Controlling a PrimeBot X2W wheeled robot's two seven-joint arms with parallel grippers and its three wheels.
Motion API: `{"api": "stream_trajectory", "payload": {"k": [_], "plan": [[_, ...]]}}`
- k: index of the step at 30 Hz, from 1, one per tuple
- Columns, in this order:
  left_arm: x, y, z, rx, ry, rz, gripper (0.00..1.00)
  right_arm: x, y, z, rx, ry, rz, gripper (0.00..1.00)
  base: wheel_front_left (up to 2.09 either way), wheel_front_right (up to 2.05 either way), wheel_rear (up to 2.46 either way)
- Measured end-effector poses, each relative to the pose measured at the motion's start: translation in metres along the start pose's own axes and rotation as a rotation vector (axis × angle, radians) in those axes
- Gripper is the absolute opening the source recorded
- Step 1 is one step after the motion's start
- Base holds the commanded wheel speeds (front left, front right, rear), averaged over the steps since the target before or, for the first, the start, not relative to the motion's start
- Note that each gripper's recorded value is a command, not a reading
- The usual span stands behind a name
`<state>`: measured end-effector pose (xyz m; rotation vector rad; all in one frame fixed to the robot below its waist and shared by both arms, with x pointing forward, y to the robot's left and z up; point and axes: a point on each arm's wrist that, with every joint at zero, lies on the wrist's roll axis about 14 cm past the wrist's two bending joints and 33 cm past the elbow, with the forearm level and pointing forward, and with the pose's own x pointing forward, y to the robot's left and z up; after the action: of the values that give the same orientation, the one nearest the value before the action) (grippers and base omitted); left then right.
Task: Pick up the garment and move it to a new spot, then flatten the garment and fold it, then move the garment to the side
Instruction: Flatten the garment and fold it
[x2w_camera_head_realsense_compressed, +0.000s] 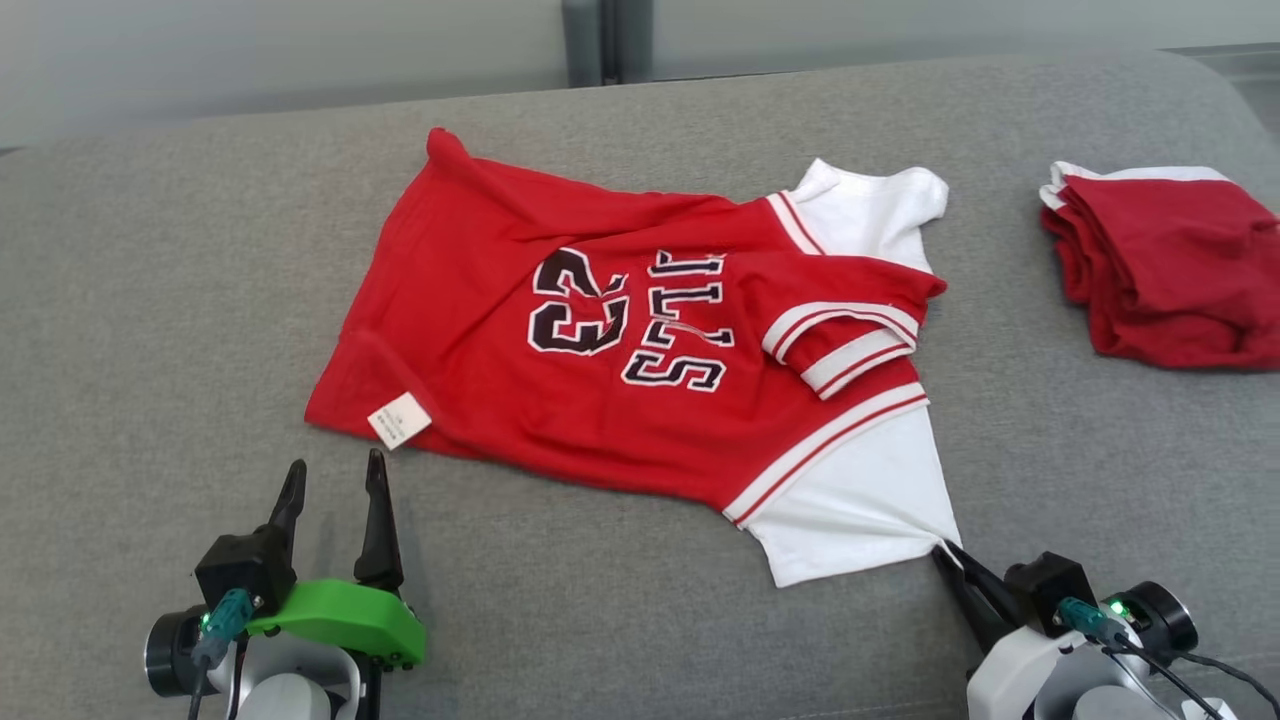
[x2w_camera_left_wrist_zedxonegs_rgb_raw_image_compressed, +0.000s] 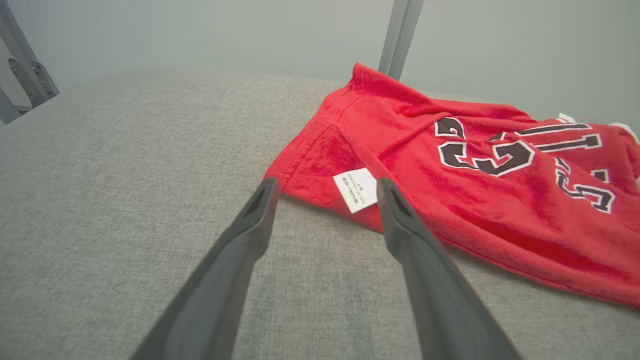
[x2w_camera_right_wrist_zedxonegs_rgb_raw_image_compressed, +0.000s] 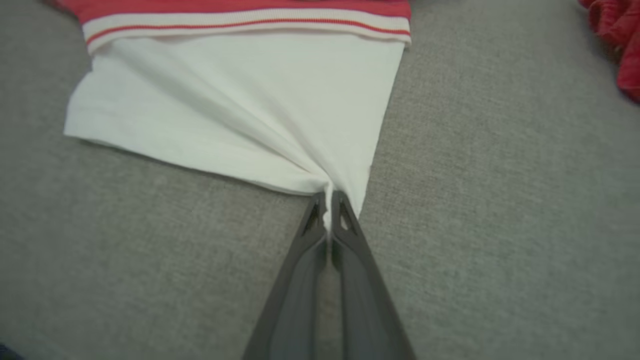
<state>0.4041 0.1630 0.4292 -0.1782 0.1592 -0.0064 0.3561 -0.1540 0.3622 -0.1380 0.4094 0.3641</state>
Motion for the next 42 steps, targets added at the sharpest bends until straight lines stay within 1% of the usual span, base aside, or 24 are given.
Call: {"api": "stream_trajectory", "payload": {"k": [5,6,7,8,12,19,28,33,35,42], "plan": [[0.006,-0.013,-0.001,0.012,0.004,-0.031,1.0,-0.024,-0.019,-0.011,0.028,0.014,-0.072,0.0,0.0,0.0,0.0],[0.007,-0.015,-0.001,0.013,0.004,-0.035,1.0,-0.027,-0.023,-0.01,0.036,0.009,-0.087,0.2,0.0,0.0,0.0],[0.007,-0.016,-0.001,0.013,0.005,-0.038,1.0,-0.03,-0.026,-0.006,0.045,-0.004,-0.1,0.98,0.0,0.0,0.0],[0.008,-0.017,-0.001,0.015,0.007,-0.041,1.0,-0.032,-0.027,-0.004,0.057,-0.016,-0.108,1.0,0.0,0.0,0.0],[0.011,-0.02,0.001,0.014,0.002,-0.043,1.0,-0.036,-0.03,0.014,0.087,-0.086,-0.128,1.0,0.0,0.0,0.0],[0.031,-0.019,0.017,0.045,-0.044,-0.042,1.0,-0.036,-0.051,0.051,0.085,-0.204,-0.178,1.0,0.0,0.0,0.0],[0.082,-0.035,0.033,0.11,-0.072,-0.108,1.0,-0.008,-0.058,0.094,0.091,-0.319,-0.206,1.0,0.0,0.0,0.0],[0.117,-0.049,0.03,0.164,-0.049,-0.17,1.0,0.011,-0.055,0.102,0.1,-0.335,-0.194,1.0,0.0,0.0,0.0],[0.132,-0.051,0.029,0.201,-0.036,-0.193,1.0,0.017,-0.055,0.102,0.104,-0.333,-0.189,1.0,0.0,0.0,0.0],[0.182,-0.039,0.01,0.283,0.07,-0.173,1.0,0.028,-0.066,0.093,0.115,-0.309,-0.215,1.0,0.0,0.0,0.0]]}}
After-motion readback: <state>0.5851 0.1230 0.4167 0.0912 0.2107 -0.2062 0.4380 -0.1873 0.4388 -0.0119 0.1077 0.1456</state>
